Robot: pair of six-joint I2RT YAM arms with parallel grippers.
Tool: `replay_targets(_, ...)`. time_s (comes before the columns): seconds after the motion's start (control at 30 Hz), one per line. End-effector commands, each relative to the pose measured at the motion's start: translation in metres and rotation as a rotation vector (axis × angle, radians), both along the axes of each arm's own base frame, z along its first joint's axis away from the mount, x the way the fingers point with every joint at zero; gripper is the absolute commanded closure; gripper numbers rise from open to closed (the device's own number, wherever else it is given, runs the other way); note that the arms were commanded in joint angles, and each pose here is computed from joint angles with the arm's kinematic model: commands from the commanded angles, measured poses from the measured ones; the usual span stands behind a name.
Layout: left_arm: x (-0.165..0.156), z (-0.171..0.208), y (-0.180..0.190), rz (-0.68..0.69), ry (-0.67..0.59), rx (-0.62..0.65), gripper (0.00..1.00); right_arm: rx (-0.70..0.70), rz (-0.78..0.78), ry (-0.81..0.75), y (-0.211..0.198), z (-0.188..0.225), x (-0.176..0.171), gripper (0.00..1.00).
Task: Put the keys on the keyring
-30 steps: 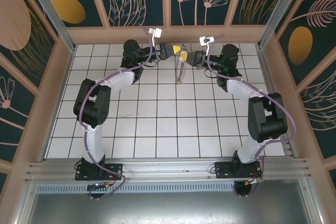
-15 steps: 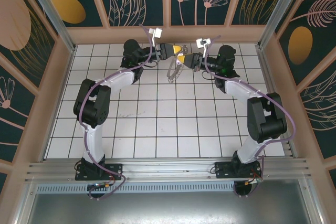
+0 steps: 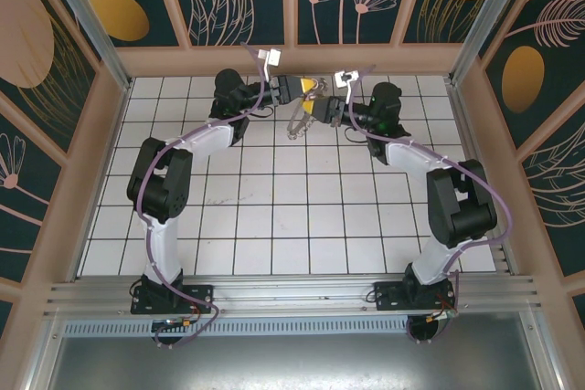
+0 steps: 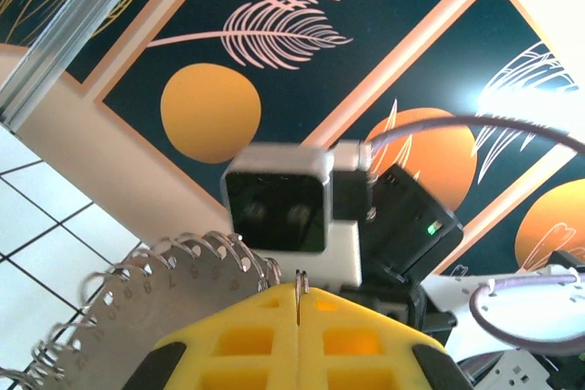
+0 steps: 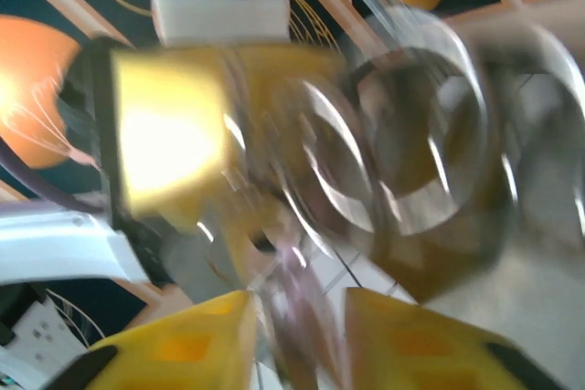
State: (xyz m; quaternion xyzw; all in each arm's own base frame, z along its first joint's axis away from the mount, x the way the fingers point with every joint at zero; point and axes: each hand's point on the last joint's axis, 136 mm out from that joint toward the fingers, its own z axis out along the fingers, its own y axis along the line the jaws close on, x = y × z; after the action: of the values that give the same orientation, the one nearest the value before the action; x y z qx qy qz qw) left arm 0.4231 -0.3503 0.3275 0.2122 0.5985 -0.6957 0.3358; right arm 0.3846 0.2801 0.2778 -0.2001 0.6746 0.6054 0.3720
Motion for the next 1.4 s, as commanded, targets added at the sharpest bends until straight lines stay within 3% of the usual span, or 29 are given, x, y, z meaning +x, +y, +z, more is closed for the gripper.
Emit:
replay_targets(0.0,-0.015,0.04,0.007,0.027,-0.107,-0.065,1.0,0.002,-0.035,-0.008,-0.014,0.007,-0.011,0.59)
replay_targets(0.23,-0.014,0.043,0.01,0.062,-0.096,-0.089,1.0,-0.009,-0.143,-0.018,-0.038,0.018,-0.037,0.53)
replay_targets(0.5,-0.009,0.043,0.014,0.121,-0.047,-0.126,1.0,0.133,-0.368,-0.024,-0.065,0.078,-0.021,0.52)
replay_targets(0.77,-0.005,0.042,0.014,0.168,0.003,-0.157,1.0,0.327,-0.375,0.013,-0.061,0.11,0.001,0.57)
replay_targets(1.13,-0.002,0.036,0.011,0.182,0.052,-0.179,1.0,0.389,-0.35,0.048,-0.048,0.106,0.024,0.76)
replay_targets(1.37,-0.001,0.034,0.011,0.183,0.058,-0.178,1.0,0.382,-0.318,0.051,-0.035,0.105,0.026,0.72)
